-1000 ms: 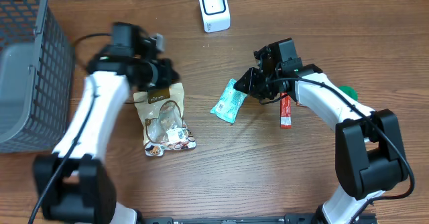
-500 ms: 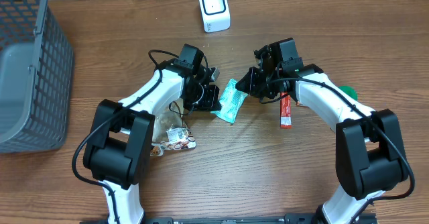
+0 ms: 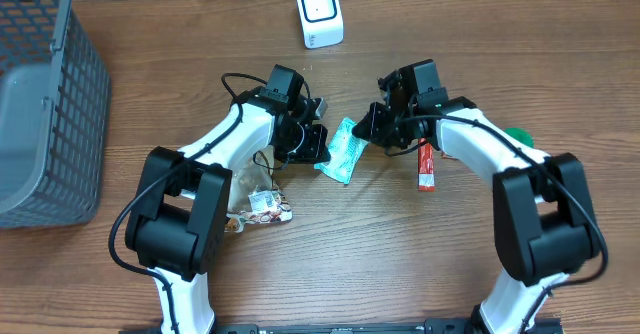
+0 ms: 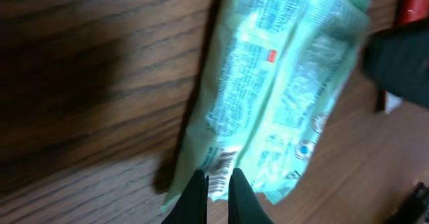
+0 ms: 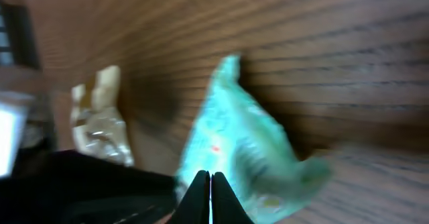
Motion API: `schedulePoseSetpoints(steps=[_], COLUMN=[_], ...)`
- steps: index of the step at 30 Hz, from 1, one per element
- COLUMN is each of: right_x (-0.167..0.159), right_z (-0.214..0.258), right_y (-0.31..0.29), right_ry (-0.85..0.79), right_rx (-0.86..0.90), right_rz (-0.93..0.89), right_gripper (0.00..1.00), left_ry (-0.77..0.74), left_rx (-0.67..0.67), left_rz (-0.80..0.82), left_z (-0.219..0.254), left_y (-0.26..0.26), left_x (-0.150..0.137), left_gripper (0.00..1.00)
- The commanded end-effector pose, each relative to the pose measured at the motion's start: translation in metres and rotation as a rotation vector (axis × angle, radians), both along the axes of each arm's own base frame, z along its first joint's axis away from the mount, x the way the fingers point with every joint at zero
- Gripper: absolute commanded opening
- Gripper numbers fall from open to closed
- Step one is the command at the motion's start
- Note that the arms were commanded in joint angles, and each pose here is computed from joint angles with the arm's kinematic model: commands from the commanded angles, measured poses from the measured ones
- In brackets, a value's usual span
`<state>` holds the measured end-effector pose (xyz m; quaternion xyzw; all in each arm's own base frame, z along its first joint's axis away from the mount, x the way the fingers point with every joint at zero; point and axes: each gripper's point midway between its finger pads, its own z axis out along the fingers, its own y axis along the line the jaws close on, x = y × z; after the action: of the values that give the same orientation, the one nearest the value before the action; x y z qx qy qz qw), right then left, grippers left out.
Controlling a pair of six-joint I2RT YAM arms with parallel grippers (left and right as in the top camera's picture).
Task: Scan the item barcode
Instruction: 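Bring the left gripper in and grasp the mint-green pack's edge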
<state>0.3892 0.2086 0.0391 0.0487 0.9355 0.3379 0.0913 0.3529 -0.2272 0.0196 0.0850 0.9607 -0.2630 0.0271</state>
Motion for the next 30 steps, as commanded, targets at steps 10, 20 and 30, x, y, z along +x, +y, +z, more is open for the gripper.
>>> schedulePoseSetpoints(steps=[10,20,30], right_x=[-0.004,0.007,-0.039], right_z=[-0.053,0.043,0.012], right_y=[-0.025,0.013,0.015], right_ry=[0.123,0.024,0.149], right_rx=[-0.141,0.200,0.021], right_rz=[-0.122,0.023,0.053], right_gripper=[0.04,0.04,0.04], left_ry=[-0.027,-0.030,-0.061], left_rx=[0.225,0.209,0.121], left_rz=[0.064,0.070,0.056], left_z=[-0.033,-0.030,-0.008], left_y=[0.017,0.017,-0.002], left_x=[-0.007,-0.003,0.011], left_gripper=[0.04,0.04,0.04])
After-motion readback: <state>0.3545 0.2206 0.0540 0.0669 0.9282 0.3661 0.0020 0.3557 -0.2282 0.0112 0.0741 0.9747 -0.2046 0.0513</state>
